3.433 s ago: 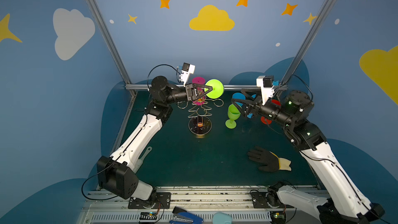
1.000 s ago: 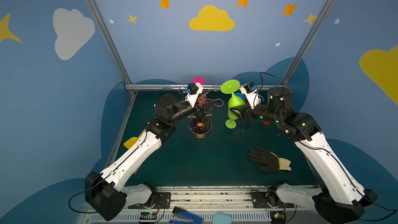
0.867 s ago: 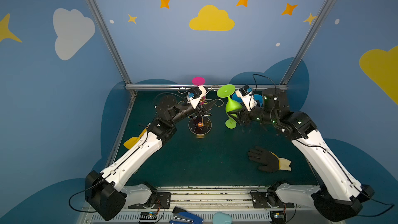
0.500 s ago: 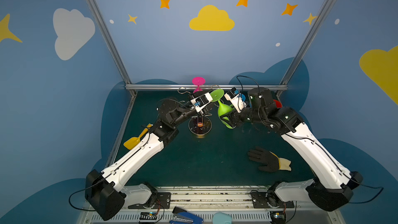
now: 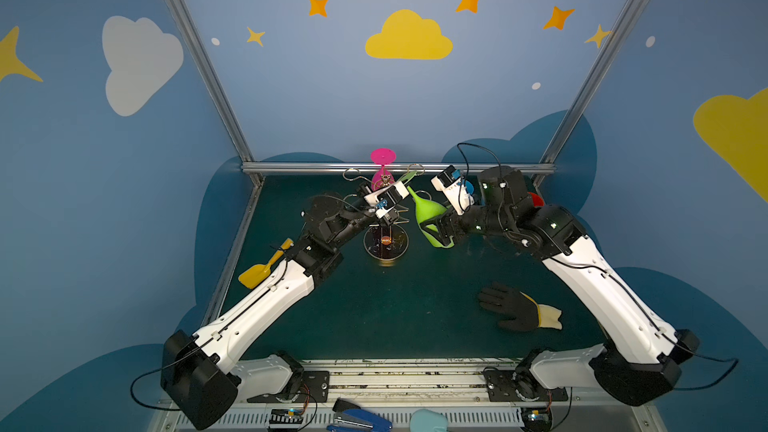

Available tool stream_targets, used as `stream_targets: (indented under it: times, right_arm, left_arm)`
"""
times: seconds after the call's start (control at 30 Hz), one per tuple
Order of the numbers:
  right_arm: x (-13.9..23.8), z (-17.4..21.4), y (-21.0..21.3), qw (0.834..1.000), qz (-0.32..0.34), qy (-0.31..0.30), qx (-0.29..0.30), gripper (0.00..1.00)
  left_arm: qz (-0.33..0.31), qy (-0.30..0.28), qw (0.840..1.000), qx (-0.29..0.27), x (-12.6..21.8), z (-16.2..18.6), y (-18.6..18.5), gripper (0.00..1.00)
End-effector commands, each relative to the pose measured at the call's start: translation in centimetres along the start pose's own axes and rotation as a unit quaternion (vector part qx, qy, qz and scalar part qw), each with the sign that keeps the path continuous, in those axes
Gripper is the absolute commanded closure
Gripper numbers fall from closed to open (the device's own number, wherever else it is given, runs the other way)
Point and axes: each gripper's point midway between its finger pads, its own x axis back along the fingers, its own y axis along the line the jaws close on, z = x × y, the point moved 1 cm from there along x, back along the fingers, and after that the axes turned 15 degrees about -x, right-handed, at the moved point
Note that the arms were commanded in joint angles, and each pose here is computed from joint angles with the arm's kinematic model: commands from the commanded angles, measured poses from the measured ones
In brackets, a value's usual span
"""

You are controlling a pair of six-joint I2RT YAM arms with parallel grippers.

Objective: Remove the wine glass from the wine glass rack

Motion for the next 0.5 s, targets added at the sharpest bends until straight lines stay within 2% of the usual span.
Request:
stream_targets:
  times: [0.0,0.13,0.23,0.37,0.47]
  right_arm:
    - [3.0,-2.9,1.3,0.995,-0.054,-0.089,-0.001,0.16]
    - [6.9,-4.9,2.0,0.975,-0.124,-0.183,-0.013,0.14]
    - [9.4,-5.2,1.4,0.963,-0.14,-0.23,-0.026,0.14]
    - [10.7,-4.1,0.1,0.959,-0.12,-0.254,-0.046,0.15]
    - [10.3,-2.8,-1.0,0.961,-0.101,-0.25,-0.064,0.2]
  left_arm:
    - [-0.053,0.013,0.997,0.054,1.1,-0.5,2.2,0.97]
    - [-0.079,0.042,0.988,0.128,1.7,0.7,2.9,0.97]
    - [-0.085,0.048,0.978,0.185,2.2,1.4,3.0,0.97]
    - [-0.086,0.049,0.967,0.236,2.6,2.0,3.0,0.97]
    - [-0.08,0.041,0.961,0.262,2.8,1.9,3.2,0.97]
